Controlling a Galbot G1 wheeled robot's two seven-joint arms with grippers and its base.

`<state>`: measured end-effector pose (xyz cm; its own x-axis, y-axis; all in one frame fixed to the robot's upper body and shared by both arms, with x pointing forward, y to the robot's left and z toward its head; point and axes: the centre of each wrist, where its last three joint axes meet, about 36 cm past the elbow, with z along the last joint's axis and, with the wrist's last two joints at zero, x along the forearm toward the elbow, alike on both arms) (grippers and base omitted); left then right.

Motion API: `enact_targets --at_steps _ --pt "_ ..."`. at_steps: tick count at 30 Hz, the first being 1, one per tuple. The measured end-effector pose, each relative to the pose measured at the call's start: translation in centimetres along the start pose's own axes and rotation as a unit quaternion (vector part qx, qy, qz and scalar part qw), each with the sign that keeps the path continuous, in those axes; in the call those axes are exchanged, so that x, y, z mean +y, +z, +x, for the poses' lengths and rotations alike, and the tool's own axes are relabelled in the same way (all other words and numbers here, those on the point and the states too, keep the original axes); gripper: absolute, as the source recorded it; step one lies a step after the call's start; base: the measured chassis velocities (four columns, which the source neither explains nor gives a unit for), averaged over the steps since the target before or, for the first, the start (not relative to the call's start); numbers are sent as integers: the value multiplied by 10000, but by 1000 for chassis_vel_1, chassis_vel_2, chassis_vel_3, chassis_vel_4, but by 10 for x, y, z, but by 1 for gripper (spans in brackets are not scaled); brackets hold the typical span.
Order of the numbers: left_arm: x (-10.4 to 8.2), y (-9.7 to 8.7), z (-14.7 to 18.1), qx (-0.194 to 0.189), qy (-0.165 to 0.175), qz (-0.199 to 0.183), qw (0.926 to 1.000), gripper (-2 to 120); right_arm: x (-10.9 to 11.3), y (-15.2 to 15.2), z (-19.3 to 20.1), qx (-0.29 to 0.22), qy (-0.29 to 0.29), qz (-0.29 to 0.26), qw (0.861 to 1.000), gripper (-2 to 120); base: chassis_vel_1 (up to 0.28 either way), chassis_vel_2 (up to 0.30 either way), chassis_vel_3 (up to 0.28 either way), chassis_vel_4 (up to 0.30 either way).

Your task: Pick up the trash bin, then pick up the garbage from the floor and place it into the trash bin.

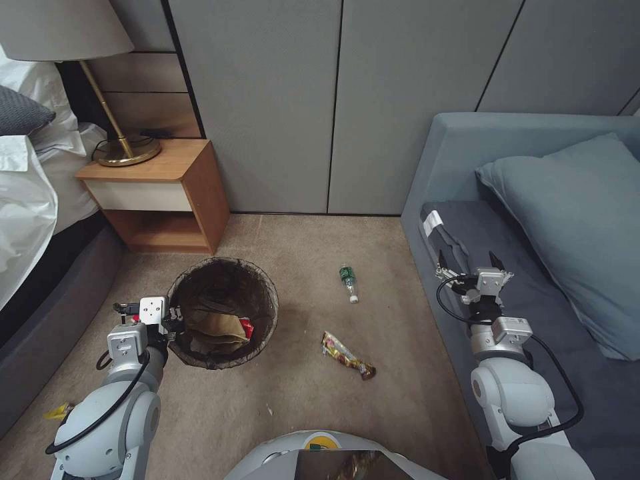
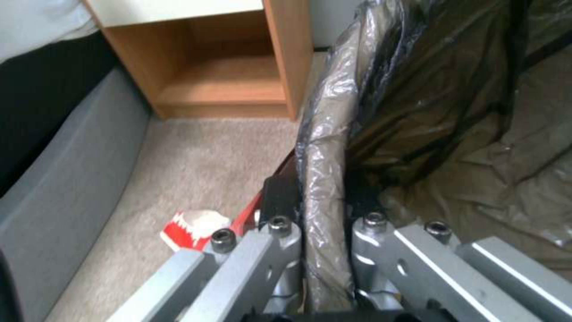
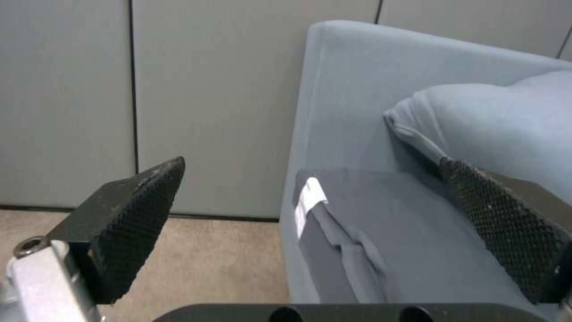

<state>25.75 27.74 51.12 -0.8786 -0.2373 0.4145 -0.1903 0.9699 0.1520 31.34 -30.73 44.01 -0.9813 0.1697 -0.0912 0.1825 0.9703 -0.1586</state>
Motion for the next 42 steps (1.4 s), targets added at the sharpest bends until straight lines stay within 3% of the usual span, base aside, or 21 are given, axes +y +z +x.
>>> enact_targets --at_steps 10,17,19,25,28,31,32,36,39,41,42 --pt "1 0 0 9 -19 -18 10000 4 3 -8 -1 -18 -152 46 9999 100 -127 127 121 -125" --pt "1 2 -1 49 -22 -30 10000 4 15 -23 -25 981 -908 604 9892 100 -9 -2 -1 -3" --pt "1 3 -2 52 -24 -26 10000 4 23 -20 -33 1508 -1224 725 9783 100 0 0 0 0" --pt "2 3 -2 66 -36 -34 10000 4 32 3 -43 2123 -1885 1009 9535 100 0 0 0 0" --pt "1 5 -3 94 -50 -40 9999 4 48 27 -49 2673 -2358 860 9303 100 0 0 0 0" --pt "0 6 -3 120 -54 -51 9999 4 56 36 -52 2846 -2556 783 9206 100 0 0 0 0" --pt "0 8 -3 149 -66 -59 9998 4 68 47 -56 3037 -2755 726 9092 100 0 0 0 0" --pt "0 9 -3 171 -77 -66 9998 4 80 55 -59 3150 -2959 711 8990 100 0 0 0 0" --pt "0 10 -2 195 -104 -73 9997 4 108 74 -60 3443 -3316 580 8764 100 0 0 0 0" --pt "0 10 -2 199 -110 -74 9997 4 114 77 -60 3515 -3374 540 8716 100 0 0 0 0" --pt "0 11 -2 210 -122 -79 9997 4 128 86 -58 3648 -3460 504 8629 100 0 0 0 0"
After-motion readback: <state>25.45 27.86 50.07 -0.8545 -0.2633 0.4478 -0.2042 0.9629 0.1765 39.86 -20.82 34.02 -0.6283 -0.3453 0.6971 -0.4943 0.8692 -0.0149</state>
